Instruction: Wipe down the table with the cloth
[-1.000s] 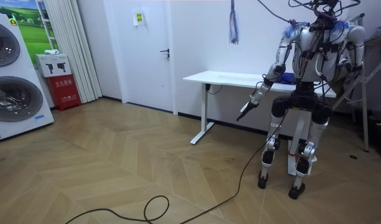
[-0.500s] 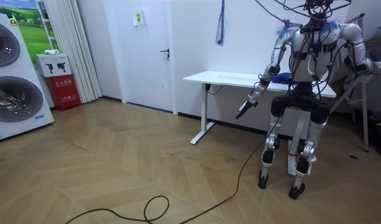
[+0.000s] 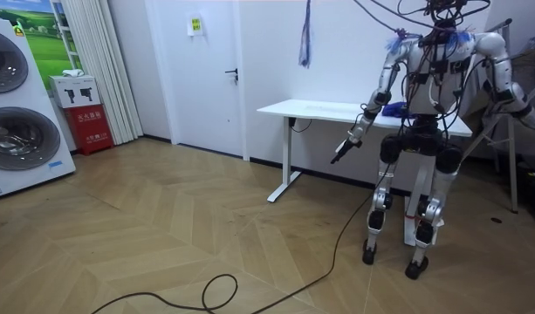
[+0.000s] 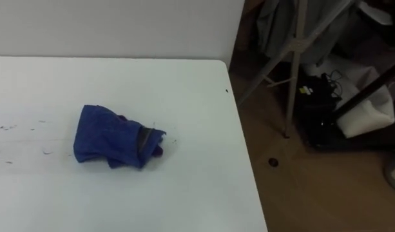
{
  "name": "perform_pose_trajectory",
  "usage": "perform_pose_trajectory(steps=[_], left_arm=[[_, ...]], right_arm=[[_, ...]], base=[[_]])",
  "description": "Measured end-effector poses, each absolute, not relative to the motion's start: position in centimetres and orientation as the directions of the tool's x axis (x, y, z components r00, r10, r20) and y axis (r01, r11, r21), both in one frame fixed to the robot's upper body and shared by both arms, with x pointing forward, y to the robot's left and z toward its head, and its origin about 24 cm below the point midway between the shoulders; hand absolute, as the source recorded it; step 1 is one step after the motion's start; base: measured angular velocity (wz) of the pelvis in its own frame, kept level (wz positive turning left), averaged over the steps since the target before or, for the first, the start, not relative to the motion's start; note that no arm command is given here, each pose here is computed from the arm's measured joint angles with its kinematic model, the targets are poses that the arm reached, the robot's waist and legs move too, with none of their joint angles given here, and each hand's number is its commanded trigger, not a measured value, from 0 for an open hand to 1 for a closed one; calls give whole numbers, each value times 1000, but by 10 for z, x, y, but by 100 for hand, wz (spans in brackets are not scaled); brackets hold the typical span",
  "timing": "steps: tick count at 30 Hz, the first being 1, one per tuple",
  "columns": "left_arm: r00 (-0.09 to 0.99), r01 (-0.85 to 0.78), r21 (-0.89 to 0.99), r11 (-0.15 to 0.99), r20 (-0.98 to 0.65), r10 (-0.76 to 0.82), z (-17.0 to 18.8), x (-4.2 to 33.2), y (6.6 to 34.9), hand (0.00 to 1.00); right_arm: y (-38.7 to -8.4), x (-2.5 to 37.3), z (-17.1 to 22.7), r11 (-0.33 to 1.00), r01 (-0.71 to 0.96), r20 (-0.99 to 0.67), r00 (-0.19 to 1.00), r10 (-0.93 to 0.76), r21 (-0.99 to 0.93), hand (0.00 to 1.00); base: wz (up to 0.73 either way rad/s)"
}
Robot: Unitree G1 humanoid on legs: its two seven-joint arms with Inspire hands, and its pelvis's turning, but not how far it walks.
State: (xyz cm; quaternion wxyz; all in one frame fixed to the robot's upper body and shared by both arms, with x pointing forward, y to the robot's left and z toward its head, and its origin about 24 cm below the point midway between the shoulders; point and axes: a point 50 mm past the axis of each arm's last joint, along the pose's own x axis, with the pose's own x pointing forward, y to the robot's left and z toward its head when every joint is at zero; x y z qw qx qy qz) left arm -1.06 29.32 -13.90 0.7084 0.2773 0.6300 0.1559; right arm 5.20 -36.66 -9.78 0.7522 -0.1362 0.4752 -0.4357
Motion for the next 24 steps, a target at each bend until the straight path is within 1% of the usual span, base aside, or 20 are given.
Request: perform_pose_trajectory(steps=[1,3,4,6,7,8,9,11,12,13,15,18,20,24], left_arm=[[158,134,588,798,-808,568,-139,-10,292,0],[153,156,572,805,-820,552,-142,-12,287,0],[147,159,564,810,-825,546,-143,-13,285,0],[116,172,541,823,-841,529,-147,-19,278,0],[110,176,536,825,-844,525,-148,-20,276,0],[99,182,525,832,-851,516,-150,-22,273,0],[88,180,514,839,-858,507,-152,-25,268,0],[92,200,500,842,-866,492,-153,-22,262,0],[98,226,491,841,-871,482,-155,-21,259,0],[101,239,487,840,-873,477,-155,-19,257,0],[112,280,465,840,-885,453,-158,-16,249,0],[125,322,447,835,-894,431,-160,-11,241,0],[132,345,438,830,-898,419,-161,-10,237,0],[111,349,428,834,-902,417,-162,-12,234,0]], right_arm=[[-363,45,-103,596,511,-621,145,-770,-619,0],[-341,16,-124,661,434,-712,62,-699,-611,0],[-335,10,-128,675,426,-731,46,-681,-602,0],[-312,-11,-142,741,353,-797,-21,-604,-571,0],[-307,-14,-145,760,322,-809,-31,-587,-564,0],[-297,-19,-149,798,250,-829,-40,-557,-548,0],[-288,-23,-153,830,172,-846,-38,-532,-530,0],[-278,-23,-157,860,73,-863,-30,-505,-506,0],[-273,-20,-158,870,-13,-870,-12,-493,-493,0],[-271,-17,-159,870,-53,-871,-2,-491,-490,0],[-267,0,-161,858,-162,-873,56,-485,-488,0],[-263,23,-161,831,-264,-871,134,-472,-491,0],[-261,33,-161,824,-283,-871,163,-463,-491,0],[-255,37,-162,822,-312,-880,182,-440,-476,0]], base=[[6],[0],[-4],[0],[0],[0],[0],[2],[0],[0],[3],[7],[17],[14]])
